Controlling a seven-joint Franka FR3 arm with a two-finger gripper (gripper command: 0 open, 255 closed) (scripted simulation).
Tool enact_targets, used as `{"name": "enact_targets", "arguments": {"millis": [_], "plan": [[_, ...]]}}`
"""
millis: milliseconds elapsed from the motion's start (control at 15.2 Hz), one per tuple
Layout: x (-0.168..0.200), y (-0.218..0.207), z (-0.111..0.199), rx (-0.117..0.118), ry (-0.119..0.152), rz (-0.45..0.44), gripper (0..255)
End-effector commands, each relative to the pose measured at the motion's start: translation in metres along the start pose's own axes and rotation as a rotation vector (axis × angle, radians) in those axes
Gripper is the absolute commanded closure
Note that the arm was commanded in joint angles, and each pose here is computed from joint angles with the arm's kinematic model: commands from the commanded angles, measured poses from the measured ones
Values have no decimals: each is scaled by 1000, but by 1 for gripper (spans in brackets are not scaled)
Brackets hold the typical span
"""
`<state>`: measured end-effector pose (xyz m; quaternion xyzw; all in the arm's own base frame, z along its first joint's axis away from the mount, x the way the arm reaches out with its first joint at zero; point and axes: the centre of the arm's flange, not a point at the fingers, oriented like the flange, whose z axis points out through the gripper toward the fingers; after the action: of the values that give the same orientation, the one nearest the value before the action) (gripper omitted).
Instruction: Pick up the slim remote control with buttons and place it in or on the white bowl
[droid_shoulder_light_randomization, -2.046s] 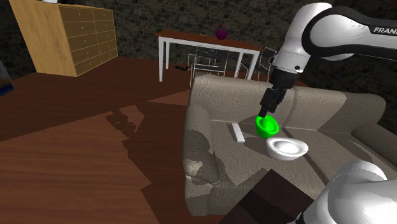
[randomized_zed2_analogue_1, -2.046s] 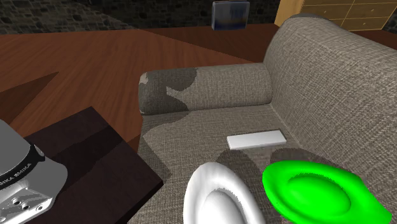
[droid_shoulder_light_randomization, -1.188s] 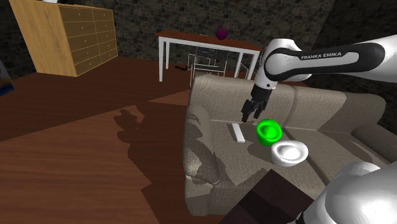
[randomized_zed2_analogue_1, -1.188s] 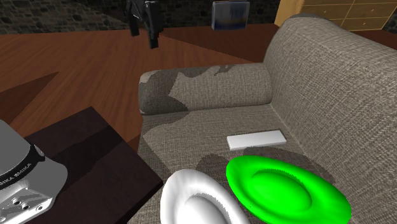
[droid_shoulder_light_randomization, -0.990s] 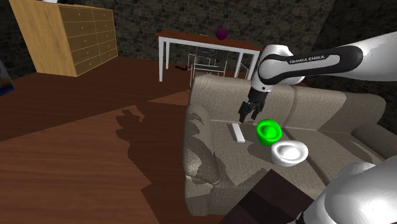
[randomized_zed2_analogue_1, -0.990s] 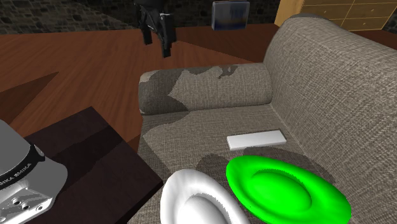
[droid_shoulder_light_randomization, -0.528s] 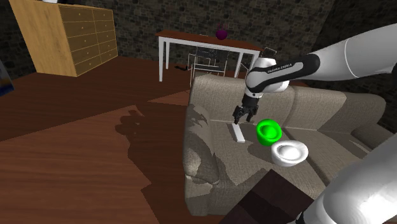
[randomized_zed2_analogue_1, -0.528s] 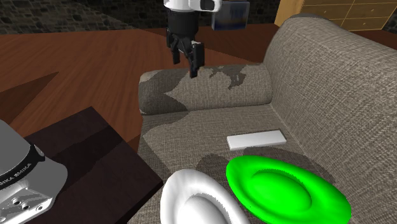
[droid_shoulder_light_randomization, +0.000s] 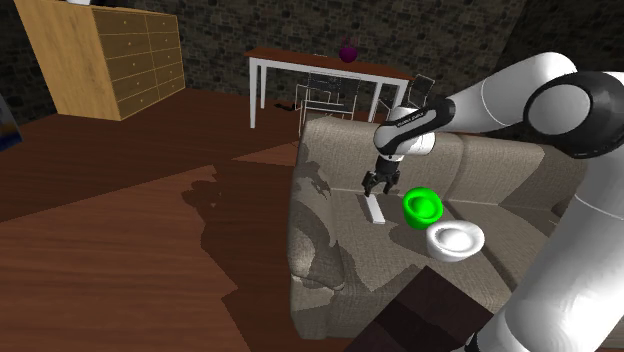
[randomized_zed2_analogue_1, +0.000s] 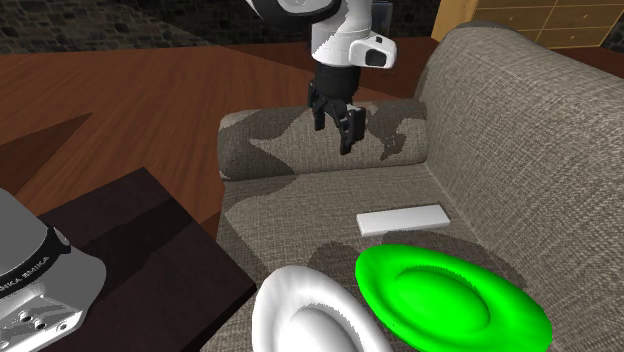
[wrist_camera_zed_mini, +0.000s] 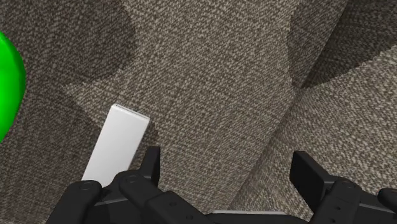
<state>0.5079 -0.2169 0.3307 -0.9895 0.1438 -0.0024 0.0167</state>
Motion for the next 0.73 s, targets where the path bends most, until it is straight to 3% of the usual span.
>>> {"name": "enact_targets", "arguments": {"millis": [0,660], "plan": [[14,11,17,-7,3,25,0],[84,86,94,-38,14,145,0]]}}
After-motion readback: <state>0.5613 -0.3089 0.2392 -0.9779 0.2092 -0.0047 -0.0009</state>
